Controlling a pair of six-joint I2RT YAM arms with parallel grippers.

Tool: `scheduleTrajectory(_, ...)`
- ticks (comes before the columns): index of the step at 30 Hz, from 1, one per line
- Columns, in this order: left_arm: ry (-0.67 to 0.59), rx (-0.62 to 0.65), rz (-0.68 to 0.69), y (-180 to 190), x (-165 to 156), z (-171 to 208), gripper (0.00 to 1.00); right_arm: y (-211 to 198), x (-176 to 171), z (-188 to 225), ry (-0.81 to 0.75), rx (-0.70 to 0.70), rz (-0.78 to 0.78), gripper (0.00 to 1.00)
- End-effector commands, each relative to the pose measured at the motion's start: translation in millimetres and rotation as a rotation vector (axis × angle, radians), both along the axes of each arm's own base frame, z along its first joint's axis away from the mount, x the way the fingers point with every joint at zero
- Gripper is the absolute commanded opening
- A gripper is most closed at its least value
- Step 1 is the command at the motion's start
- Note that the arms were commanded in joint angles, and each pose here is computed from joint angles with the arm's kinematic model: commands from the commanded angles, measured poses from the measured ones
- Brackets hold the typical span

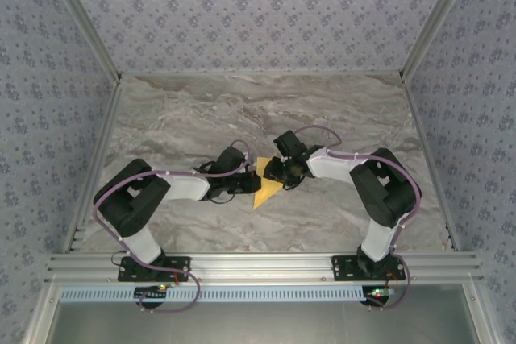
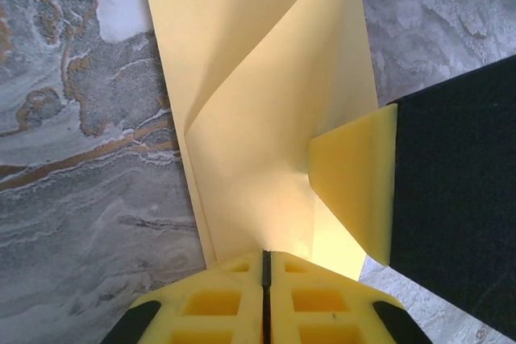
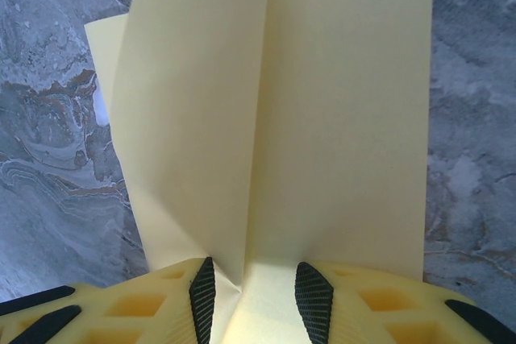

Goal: Fold a paper plane with a square sheet of paper (pick it up from the middle)

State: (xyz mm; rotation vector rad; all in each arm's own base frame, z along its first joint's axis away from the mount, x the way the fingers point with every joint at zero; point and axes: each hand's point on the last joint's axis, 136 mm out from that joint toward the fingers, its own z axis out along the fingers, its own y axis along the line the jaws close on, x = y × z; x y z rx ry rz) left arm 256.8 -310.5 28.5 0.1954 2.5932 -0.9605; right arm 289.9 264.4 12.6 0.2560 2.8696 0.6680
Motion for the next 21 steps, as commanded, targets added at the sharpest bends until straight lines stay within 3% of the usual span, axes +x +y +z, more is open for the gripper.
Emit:
scheduleTrajectory(1,-0.029,-0.005,-0.006,-4.2,9.8,3.8,0.09,-66.3,-46.3,-71.8,0.178,-0.302,-0.054,0.38)
scheduleTrajectory(21,-0.012,0.027,-0.027,-1.8,6.7,-3.5,0.04,-65.5,-43.2,-66.5,0.16,-0.291,-0.07,0.33)
